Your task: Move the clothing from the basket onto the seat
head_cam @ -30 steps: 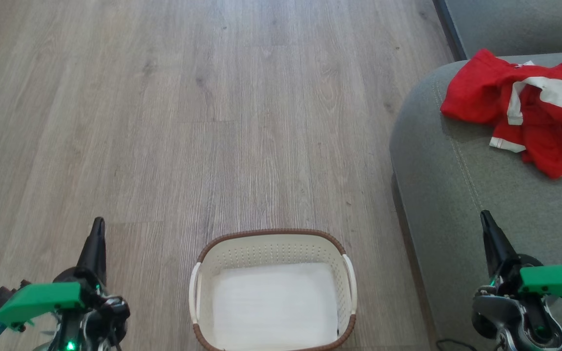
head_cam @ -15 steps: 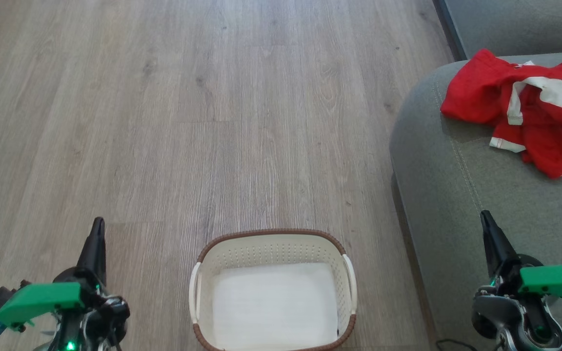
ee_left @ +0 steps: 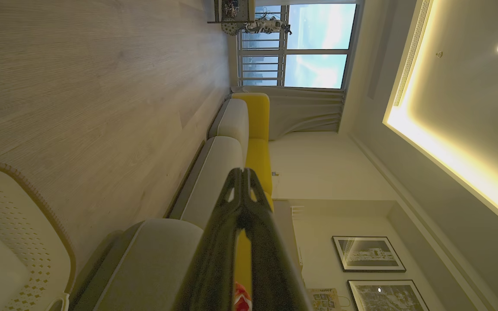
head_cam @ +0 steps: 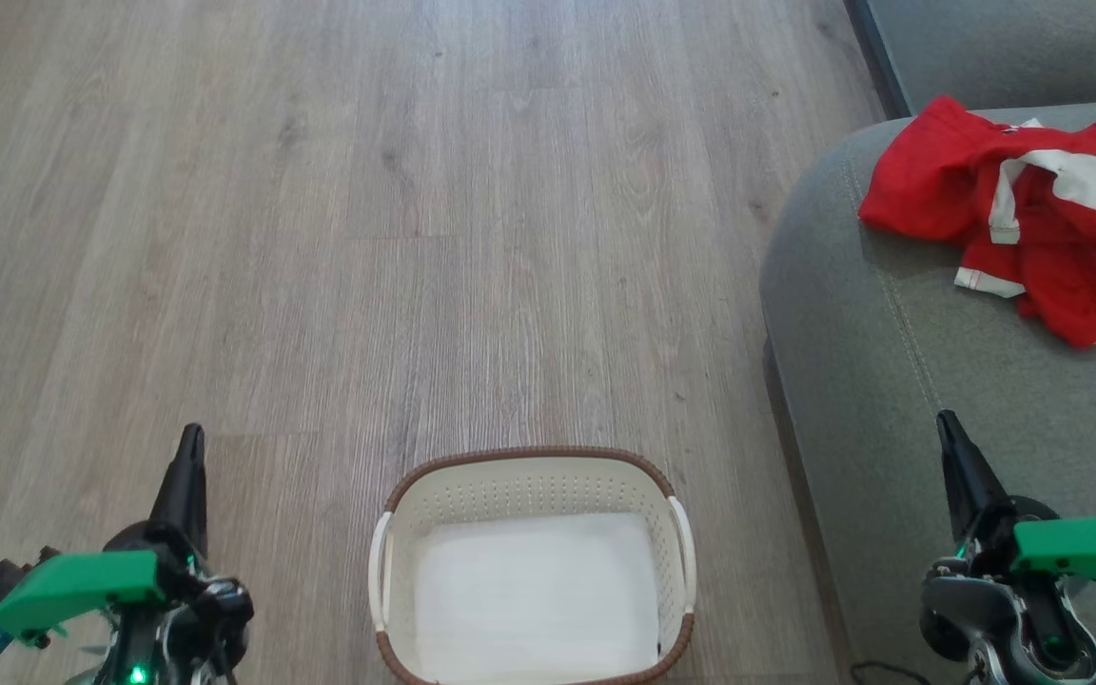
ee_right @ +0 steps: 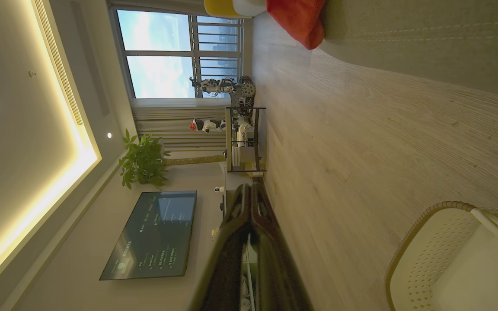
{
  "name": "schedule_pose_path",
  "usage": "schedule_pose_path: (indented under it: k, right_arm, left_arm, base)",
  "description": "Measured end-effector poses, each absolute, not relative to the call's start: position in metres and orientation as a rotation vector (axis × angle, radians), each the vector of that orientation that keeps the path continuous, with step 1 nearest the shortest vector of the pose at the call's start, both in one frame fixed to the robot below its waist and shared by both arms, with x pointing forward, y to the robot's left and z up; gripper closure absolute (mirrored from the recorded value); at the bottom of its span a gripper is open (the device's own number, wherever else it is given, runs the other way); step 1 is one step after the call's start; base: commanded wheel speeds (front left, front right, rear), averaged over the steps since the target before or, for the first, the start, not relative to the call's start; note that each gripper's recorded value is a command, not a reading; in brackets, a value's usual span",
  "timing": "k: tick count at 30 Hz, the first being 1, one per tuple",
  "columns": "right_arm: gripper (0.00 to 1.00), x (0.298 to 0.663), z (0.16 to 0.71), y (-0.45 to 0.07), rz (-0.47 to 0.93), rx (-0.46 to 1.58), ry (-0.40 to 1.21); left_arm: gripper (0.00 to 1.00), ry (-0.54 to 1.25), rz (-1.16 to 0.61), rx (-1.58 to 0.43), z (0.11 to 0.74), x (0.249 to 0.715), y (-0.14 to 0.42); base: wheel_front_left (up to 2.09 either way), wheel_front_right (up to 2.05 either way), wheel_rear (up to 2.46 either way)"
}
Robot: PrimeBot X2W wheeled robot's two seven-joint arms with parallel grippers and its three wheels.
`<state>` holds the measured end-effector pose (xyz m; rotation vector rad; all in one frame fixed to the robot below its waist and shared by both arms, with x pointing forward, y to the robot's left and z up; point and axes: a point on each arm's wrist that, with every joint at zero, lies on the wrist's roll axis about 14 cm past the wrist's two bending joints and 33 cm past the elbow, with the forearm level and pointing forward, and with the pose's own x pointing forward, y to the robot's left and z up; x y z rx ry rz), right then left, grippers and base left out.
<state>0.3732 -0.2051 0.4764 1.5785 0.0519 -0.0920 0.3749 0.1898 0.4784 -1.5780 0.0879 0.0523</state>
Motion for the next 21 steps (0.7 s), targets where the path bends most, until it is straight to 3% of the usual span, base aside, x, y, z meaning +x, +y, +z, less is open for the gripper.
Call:
schedule_pose_path:
  k: [21]
  right_arm:
    - [1.00, 0.3732, 0.4764, -0.2051, -0.092, 1.578, 0.052]
  left_arm:
    - [1.00, 0.088, 0.053, -1.576, 0.4784, 0.3749, 0.1898]
  base:
    - [0.00, 0.00, 0.00]
